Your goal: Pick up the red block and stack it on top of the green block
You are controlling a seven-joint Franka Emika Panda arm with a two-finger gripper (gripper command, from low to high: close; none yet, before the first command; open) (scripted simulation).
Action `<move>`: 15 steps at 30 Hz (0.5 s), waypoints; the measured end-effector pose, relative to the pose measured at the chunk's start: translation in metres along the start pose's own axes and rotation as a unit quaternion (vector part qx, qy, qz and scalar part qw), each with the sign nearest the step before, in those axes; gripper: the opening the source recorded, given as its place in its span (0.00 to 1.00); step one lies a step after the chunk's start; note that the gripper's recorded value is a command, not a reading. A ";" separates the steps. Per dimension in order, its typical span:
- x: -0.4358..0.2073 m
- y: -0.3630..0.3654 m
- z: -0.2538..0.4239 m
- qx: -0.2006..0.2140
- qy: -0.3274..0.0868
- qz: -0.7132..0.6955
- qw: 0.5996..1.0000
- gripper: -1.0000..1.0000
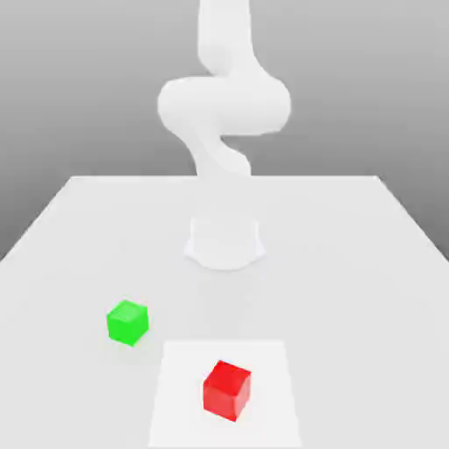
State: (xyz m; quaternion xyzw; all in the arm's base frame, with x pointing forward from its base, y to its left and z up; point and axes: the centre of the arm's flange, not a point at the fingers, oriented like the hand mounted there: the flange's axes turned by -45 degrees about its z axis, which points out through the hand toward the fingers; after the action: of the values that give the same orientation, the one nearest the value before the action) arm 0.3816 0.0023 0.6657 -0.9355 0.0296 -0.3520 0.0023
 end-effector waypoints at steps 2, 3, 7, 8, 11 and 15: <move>-0.007 -0.001 0.047 -0.008 -0.034 0.018 0.999 0.50; -0.013 -0.001 0.069 -0.012 -0.050 0.026 0.998 0.50; -0.042 0.000 0.153 -0.028 -0.112 0.060 0.991 0.50; -0.052 0.000 0.172 -0.032 -0.128 0.069 0.989 0.50; -0.086 0.002 0.227 -0.043 -0.173 0.094 0.979 0.50; -0.141 0.005 0.291 -0.058 -0.234 0.129 0.962 0.50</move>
State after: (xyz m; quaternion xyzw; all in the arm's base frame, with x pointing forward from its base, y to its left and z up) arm 0.4677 0.0002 0.3541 -0.9786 0.1688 -0.1180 -0.0003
